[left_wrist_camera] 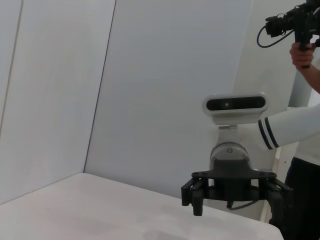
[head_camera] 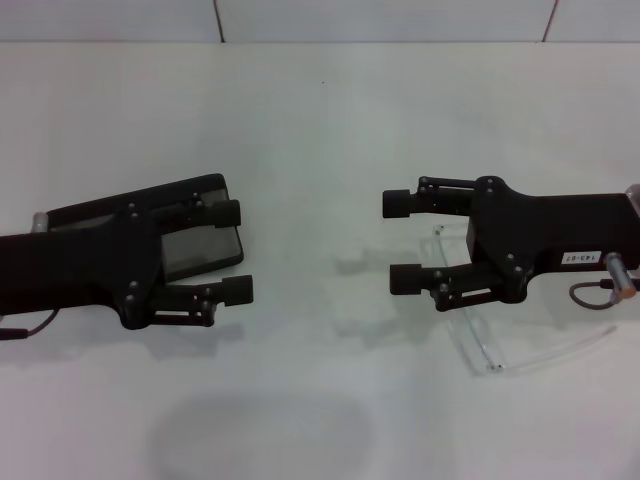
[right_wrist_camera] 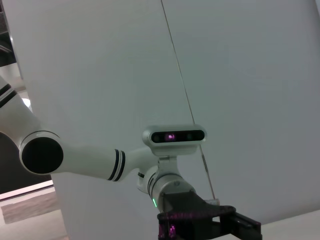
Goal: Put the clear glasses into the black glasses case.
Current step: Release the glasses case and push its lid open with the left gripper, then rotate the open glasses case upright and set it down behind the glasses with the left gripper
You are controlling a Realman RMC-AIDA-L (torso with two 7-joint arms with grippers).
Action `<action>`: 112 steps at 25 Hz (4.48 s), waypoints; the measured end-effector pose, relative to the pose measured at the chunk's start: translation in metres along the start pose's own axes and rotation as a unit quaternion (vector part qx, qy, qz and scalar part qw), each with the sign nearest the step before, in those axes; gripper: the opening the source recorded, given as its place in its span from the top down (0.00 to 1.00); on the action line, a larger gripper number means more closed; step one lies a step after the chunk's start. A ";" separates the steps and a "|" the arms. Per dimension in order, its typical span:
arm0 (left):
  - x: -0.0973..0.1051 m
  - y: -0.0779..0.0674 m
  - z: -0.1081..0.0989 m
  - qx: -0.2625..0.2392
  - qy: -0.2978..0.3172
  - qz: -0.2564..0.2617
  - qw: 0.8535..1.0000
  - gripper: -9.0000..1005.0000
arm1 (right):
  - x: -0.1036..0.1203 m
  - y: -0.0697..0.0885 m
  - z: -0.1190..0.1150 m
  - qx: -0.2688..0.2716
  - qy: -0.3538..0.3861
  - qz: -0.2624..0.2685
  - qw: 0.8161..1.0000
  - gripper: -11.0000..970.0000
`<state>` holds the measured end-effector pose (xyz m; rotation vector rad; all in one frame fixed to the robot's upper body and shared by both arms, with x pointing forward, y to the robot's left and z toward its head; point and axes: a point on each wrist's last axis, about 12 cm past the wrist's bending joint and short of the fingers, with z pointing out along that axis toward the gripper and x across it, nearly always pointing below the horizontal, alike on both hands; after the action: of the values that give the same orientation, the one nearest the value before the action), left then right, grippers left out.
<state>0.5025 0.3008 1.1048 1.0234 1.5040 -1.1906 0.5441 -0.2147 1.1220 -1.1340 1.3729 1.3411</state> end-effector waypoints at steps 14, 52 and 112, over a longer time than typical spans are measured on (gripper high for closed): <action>0.000 0.002 0.001 -0.007 0.003 -0.009 1.000 0.11 | 0.000 -0.001 -0.003 0.004 0.003 -0.004 1.000 0.13; -0.118 0.033 0.070 -0.256 0.484 0.038 0.836 0.23 | -0.002 0.005 -0.075 0.105 -0.006 -0.017 0.994 0.13; -0.103 -0.016 0.168 -0.187 0.530 0.257 0.786 0.79 | 0.013 0.036 -0.117 0.114 -0.001 0.000 0.993 0.13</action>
<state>0.5380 0.1271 1.1923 1.7890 1.9432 0.2036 0.5067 -0.3319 1.1193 -0.9789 1.4822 1.1513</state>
